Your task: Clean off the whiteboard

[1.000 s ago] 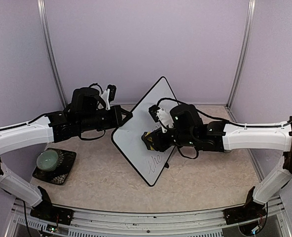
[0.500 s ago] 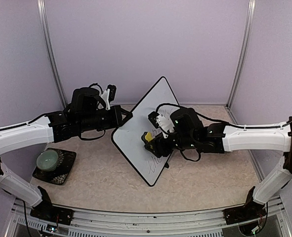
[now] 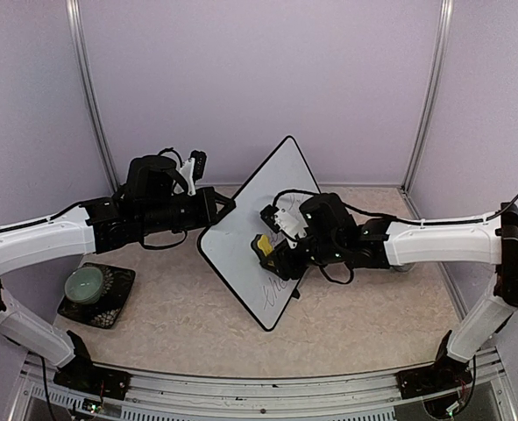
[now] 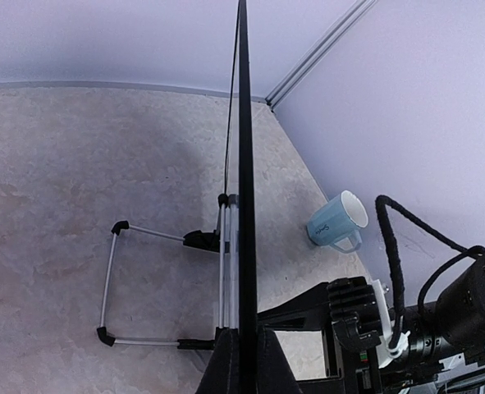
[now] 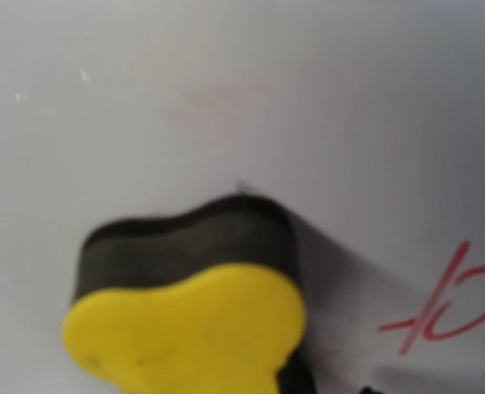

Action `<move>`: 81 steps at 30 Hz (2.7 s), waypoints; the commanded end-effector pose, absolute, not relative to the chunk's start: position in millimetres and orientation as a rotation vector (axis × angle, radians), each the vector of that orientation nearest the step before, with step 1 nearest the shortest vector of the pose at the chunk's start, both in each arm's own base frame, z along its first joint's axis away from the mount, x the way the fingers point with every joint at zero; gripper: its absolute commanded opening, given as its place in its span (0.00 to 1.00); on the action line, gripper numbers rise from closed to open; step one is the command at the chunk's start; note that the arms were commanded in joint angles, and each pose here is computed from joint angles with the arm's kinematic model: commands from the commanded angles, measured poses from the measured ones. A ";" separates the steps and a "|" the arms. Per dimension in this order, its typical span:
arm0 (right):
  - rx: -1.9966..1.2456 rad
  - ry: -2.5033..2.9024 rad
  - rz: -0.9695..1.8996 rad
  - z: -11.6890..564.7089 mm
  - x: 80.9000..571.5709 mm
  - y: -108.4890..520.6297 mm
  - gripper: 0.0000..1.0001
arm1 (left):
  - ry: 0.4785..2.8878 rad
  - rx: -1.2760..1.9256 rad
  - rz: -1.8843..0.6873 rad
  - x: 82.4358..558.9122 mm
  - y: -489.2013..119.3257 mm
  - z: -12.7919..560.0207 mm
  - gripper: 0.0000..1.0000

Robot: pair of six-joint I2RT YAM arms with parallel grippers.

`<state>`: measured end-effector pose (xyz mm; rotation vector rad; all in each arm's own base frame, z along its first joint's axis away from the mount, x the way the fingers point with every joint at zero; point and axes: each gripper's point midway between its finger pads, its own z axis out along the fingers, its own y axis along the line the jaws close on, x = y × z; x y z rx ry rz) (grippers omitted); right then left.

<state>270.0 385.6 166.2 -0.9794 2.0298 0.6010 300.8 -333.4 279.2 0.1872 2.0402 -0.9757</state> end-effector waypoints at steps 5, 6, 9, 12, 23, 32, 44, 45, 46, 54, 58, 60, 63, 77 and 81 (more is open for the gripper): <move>-1.005 1.964 0.671 183.9 275.7 397.7 0.49 | 2.074 0.201 -0.990 293.1 -334.0 272.5 0.00; -1.008 1.957 0.683 185.9 274.7 398.6 0.49 | 2.073 0.202 -0.990 293.2 -334.3 272.9 0.00; -1.009 1.944 0.703 190.5 274.0 399.0 0.50 | 2.073 0.202 -0.987 293.7 -333.8 272.5 0.00; -1.004 1.944 0.703 192.1 276.9 398.9 0.51 | 2.072 0.202 -0.988 294.5 -333.3 273.1 0.00; -1.003 1.948 0.708 191.2 280.4 402.2 0.52 | 2.073 0.203 -0.991 295.8 -333.5 273.5 0.00; -1.009 1.959 0.710 185.2 281.4 404.5 0.38 | 2.073 0.206 -0.991 296.7 -334.8 274.2 0.00; -0.982 1.945 0.698 198.3 280.9 395.7 0.16 | 2.075 0.204 -0.990 296.4 -333.7 273.2 0.00; -0.972 1.944 0.679 200.0 282.3 392.5 0.16 | 2.071 0.204 -0.994 295.9 -333.3 275.3 0.00; -0.954 1.949 0.653 200.3 285.9 387.3 0.16 | 2.070 0.205 -0.993 295.3 -332.7 276.0 0.00; -0.728 2.074 0.470 189.8 352.0 348.3 0.03 | 2.070 0.223 -1.013 287.6 -334.1 279.9 0.00; -0.679 2.089 0.364 189.8 378.5 338.9 0.03 | 2.084 0.229 -1.005 286.3 -335.3 275.5 0.00; -0.694 2.094 0.336 189.2 384.8 342.1 0.03 | 2.082 0.228 -1.009 285.8 -335.6 276.1 0.00; -0.726 2.095 0.356 186.9 384.7 349.6 0.02 | 2.079 0.229 -1.007 286.3 -335.6 276.4 0.00; -0.926 1.994 0.533 182.8 303.3 400.2 0.00 | 2.082 0.233 -1.009 288.9 -339.2 273.7 0.00; -0.964 1.975 0.566 180.4 283.7 414.8 0.00 | 2.083 0.231 -1.010 289.0 -339.3 273.0 0.00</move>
